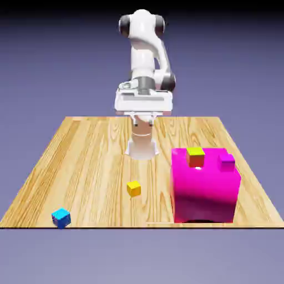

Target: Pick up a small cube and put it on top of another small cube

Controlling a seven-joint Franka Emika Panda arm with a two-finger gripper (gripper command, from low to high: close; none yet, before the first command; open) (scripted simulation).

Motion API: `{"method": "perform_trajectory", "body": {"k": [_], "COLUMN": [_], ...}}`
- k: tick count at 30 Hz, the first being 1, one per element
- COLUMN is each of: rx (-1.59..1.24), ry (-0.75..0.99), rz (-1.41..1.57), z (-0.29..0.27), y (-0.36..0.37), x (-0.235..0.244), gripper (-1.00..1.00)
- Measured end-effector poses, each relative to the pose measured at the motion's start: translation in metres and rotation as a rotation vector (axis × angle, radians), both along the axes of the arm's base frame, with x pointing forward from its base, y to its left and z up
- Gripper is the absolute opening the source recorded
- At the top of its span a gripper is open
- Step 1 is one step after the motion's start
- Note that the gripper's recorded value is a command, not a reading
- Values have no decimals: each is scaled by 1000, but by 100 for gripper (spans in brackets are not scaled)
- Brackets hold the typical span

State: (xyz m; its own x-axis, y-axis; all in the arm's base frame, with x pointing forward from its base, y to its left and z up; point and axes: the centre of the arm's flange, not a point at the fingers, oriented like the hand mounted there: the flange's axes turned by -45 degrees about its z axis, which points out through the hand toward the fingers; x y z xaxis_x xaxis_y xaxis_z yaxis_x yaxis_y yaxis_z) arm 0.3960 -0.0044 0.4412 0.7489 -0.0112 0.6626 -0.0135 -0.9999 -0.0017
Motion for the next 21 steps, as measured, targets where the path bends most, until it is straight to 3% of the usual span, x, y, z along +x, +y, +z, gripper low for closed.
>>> {"method": "perform_trajectory", "body": {"k": [8, 19, 21], "rx": [248, 679, 681], "ry": [467, 1093, 1093], "rz": [-401, -940, -940], "z": [-118, -268, -281], "y": [-58, -96, -92], "x": [16, -22, -23], "gripper": [0, 0, 0]}}
